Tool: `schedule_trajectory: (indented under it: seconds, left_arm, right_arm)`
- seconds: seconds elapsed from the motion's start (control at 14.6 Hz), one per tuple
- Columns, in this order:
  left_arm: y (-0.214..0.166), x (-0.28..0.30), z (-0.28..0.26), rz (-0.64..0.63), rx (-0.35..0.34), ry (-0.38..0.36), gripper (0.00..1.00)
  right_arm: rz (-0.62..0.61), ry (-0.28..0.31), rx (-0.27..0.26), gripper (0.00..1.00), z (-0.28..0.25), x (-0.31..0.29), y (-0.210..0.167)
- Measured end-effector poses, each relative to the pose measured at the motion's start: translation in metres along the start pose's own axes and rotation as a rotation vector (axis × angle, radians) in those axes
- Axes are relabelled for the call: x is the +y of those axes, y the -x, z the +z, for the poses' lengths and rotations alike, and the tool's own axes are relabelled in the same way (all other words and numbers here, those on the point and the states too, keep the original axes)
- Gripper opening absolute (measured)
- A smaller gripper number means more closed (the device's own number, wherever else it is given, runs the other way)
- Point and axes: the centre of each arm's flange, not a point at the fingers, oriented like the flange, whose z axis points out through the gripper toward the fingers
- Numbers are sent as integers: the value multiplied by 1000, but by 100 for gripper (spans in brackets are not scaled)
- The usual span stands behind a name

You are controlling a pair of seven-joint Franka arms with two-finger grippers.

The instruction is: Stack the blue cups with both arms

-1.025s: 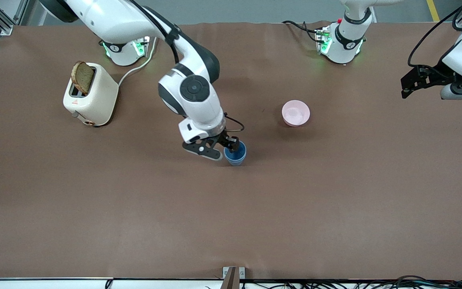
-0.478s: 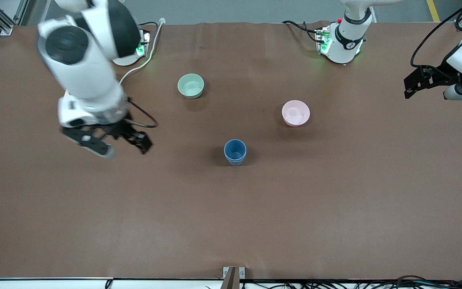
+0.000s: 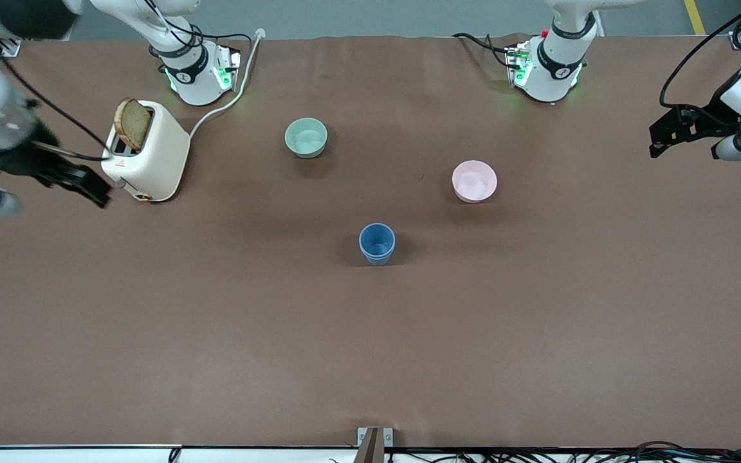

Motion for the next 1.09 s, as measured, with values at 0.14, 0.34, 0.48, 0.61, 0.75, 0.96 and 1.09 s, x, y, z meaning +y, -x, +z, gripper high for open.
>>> schedule_trajectory:
  seconds: [0.14, 0.34, 0.48, 0.61, 0.75, 0.96, 1.09]
  left_arm:
    - [0, -1, 0, -2, 0, 0, 100]
    - [0, -2, -3, -3, 5, 0, 100]
    - [0, -2, -4, -4, 8, 1, 100]
    - [0, -2, -6, -4, 13, 1, 100]
    - [1, -2, -8, -5, 11, 1, 100]
    - [1, -3, -11, -5, 10, 1, 100]
    - [1, -3, -11, -5, 10, 1, 100]
  right_arm:
    - [-75, -27, -10, 100, -10, 53, -8]
    - [-136, -53, -21, 100, -7, 97, -17]
    - [-144, -55, -27, 100, -4, 97, -18]
    - [-153, -56, -28, 100, -4, 92, -16]
    - [-155, -56, -28, 100, -4, 91, -16]
    - [-157, -56, -28, 100, -4, 91, -16]
    - [-161, -57, -28, 100, -4, 89, -16]
